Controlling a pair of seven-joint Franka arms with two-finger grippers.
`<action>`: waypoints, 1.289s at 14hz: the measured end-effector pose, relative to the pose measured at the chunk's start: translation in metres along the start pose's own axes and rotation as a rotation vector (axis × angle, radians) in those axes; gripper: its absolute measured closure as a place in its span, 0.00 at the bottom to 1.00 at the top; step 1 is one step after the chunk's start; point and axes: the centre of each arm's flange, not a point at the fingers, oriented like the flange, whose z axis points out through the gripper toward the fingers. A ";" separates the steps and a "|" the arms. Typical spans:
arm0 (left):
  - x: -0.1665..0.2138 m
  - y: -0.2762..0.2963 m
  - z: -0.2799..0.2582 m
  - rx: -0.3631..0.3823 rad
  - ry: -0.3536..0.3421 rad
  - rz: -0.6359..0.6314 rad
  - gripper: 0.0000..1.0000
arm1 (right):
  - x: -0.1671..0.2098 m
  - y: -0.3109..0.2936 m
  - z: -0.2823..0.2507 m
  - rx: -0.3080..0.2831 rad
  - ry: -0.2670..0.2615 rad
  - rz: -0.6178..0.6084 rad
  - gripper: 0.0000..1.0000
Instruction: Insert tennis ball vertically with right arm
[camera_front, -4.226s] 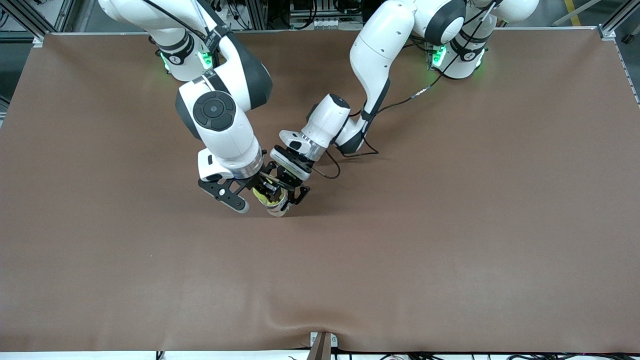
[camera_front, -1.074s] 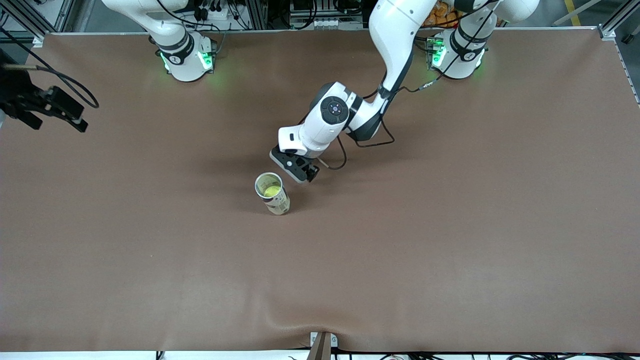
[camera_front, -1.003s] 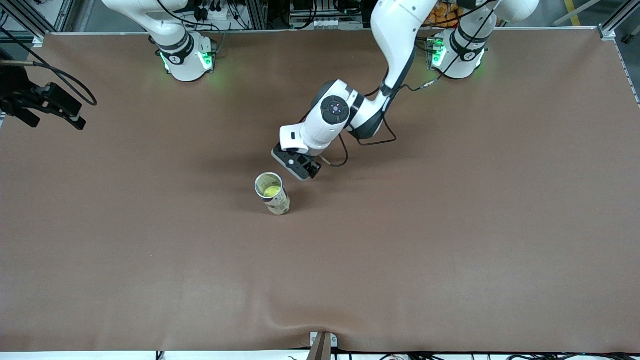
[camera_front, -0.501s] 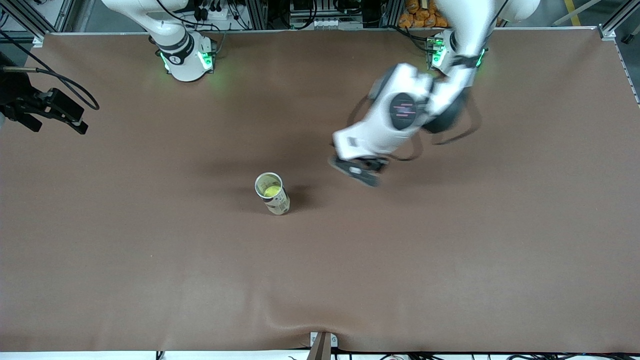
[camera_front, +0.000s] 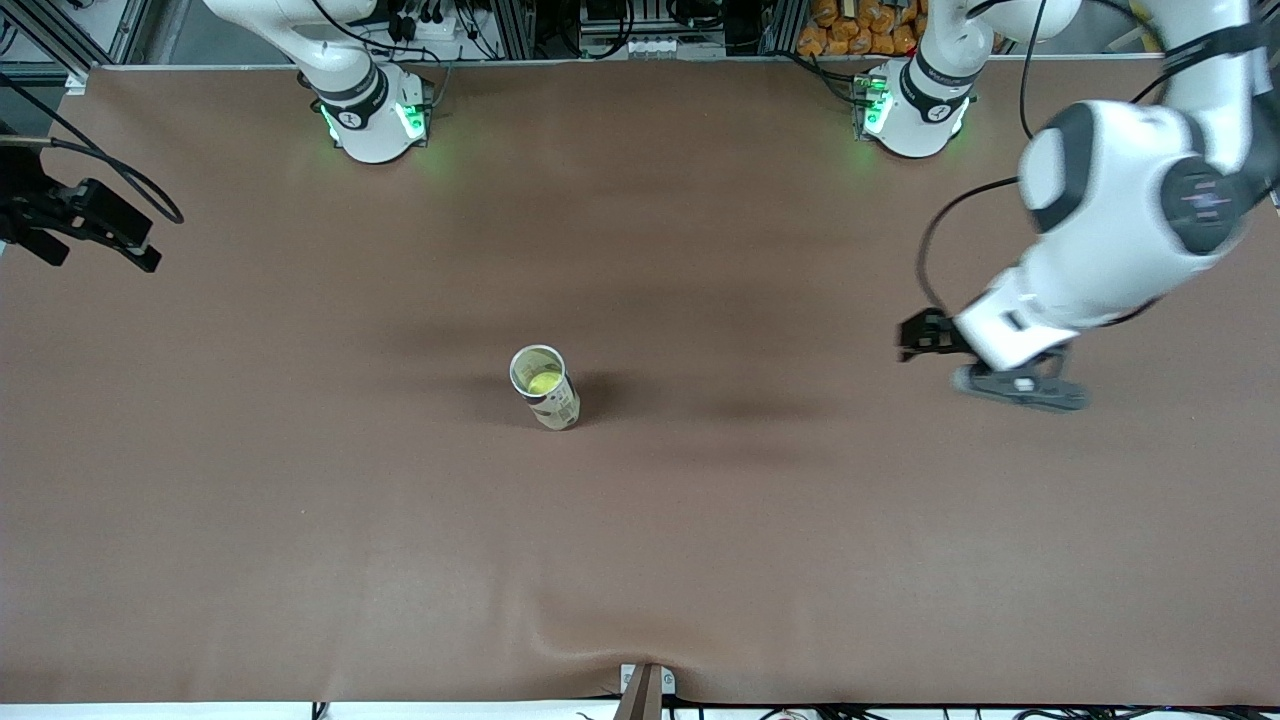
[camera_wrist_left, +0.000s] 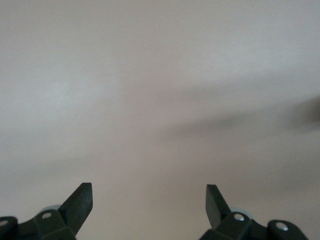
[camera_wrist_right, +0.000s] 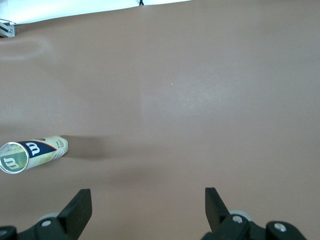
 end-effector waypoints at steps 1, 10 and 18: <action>-0.006 -0.013 -0.015 0.013 -0.003 -0.004 0.00 | 0.000 0.001 0.000 -0.001 -0.006 0.002 0.00; -0.043 -0.069 -0.115 -0.004 -0.049 -0.143 0.00 | 0.008 0.022 0.019 0.003 -0.085 0.045 0.00; -0.042 -0.070 -0.156 0.068 -0.029 -0.126 0.00 | 0.006 0.033 0.007 0.012 -0.091 0.066 0.00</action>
